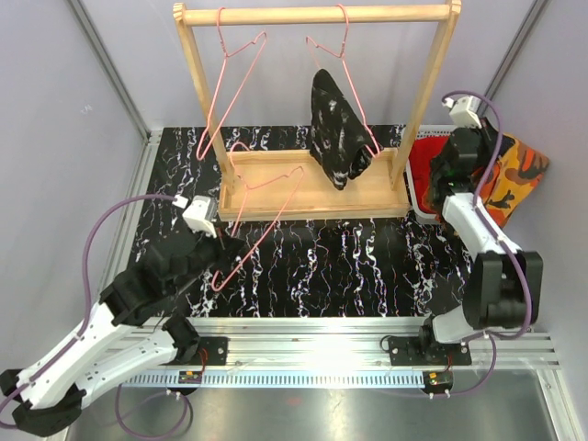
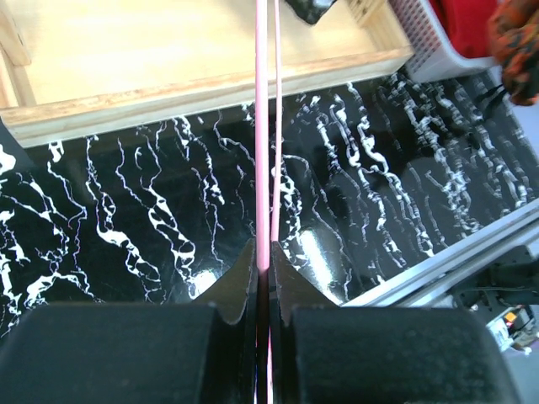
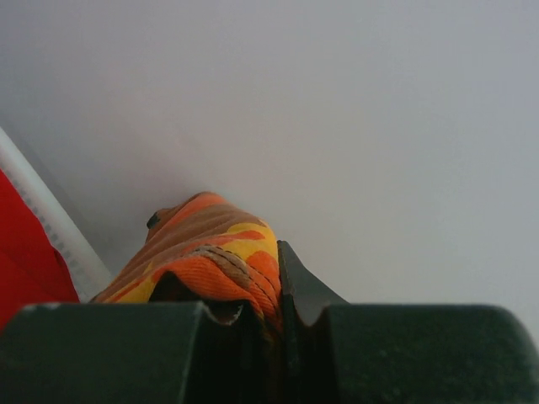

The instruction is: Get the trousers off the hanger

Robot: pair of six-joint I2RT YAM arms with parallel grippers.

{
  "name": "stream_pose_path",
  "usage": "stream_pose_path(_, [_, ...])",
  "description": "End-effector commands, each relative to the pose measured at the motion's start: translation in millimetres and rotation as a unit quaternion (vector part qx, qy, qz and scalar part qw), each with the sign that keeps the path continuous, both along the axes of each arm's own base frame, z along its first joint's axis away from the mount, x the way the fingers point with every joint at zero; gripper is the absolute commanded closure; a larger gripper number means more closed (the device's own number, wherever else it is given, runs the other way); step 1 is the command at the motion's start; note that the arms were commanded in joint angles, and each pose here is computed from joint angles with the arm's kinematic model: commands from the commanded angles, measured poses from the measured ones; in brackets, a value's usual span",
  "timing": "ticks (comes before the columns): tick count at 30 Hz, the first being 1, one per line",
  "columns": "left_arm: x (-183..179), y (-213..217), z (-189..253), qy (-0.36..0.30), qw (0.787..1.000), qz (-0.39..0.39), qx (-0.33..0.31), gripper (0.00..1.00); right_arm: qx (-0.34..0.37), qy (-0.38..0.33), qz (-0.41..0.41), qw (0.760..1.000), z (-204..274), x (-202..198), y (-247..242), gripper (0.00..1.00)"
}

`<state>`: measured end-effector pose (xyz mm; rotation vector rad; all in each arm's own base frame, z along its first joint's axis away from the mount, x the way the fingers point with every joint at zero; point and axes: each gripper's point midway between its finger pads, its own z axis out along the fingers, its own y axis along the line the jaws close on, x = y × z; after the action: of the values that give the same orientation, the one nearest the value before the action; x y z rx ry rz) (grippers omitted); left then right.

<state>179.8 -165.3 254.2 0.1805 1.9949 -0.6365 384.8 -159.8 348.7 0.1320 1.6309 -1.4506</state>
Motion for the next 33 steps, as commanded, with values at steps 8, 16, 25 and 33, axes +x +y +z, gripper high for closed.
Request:
stream_pose_path(8, [-5,-8,20,-0.036,0.998,-0.027,-0.04,1.0,-0.042,-0.05,0.12,0.991,44,78,21,1.0])
stream_pose_path(16, [-3,-10,19,-0.035,0.998,-0.029,-0.038,1.0,-0.028,0.018,0.243,0.97,-9,134,52,1.0])
stream_pose_path(25, [-1,-16,15,-0.028,0.998,-0.035,-0.032,1.0,0.028,0.038,0.366,0.929,-51,151,91,1.0])
stream_pose_path(33, [1,-20,14,-0.025,0.998,-0.041,-0.028,1.0,0.17,0.062,0.353,0.918,-115,146,86,0.9])
